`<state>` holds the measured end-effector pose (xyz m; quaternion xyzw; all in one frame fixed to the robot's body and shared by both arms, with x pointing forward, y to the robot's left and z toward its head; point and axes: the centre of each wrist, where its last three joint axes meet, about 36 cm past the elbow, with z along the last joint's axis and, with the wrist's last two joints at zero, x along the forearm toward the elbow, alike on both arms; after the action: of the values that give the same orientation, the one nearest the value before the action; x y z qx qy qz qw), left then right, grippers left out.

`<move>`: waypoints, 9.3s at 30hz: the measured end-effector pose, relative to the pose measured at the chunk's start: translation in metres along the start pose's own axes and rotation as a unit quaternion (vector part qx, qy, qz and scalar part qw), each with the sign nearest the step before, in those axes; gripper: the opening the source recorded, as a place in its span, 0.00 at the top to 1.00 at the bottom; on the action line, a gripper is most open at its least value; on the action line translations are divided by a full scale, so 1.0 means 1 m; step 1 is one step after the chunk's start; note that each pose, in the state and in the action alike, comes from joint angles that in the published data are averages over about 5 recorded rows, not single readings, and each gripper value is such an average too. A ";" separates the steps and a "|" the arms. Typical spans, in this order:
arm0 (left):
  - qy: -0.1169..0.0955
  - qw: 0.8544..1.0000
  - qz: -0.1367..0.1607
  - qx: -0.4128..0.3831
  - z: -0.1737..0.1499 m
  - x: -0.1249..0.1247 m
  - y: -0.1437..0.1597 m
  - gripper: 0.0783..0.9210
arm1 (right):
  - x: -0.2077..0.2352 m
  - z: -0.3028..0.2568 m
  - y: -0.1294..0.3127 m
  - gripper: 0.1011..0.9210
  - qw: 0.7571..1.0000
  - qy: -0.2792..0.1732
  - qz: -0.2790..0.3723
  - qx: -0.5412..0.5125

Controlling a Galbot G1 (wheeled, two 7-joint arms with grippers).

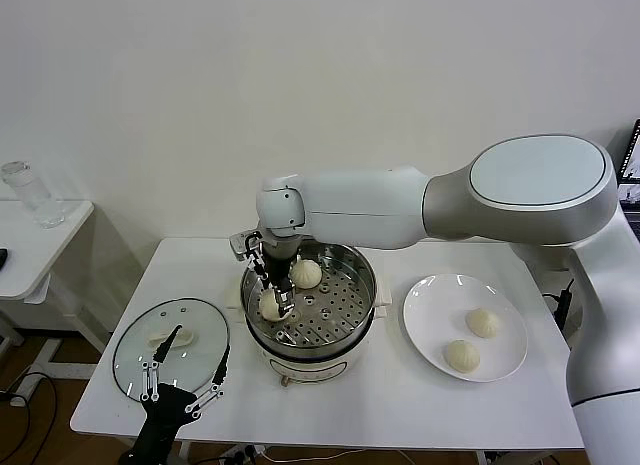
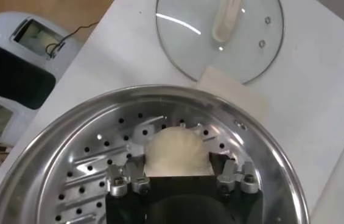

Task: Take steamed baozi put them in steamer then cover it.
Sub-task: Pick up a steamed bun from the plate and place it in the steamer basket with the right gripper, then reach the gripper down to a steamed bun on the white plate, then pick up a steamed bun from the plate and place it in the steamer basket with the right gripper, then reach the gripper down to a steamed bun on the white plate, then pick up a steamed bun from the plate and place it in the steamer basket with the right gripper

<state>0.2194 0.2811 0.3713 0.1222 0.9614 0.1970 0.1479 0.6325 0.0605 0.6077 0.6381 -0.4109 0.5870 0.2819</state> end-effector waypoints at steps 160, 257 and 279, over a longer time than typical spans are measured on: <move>-0.002 1.000 -0.028 -0.001 0.008 -0.002 0.000 0.12 | 0.018 0.013 0.088 0.12 0.822 0.042 -0.060 0.565; -0.002 1.000 -0.025 -0.006 0.010 -0.004 0.004 0.12 | 0.049 0.442 0.204 0.30 0.978 0.036 0.029 -0.202; -0.010 1.000 -0.020 0.003 0.012 -0.011 -0.005 0.12 | 0.156 0.190 0.054 0.30 0.999 0.005 -0.003 -0.033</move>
<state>0.2327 0.2773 0.3606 0.1058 0.9627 0.1897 0.1611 0.6807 -0.1570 0.7255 0.6267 -0.4264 0.5758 0.3064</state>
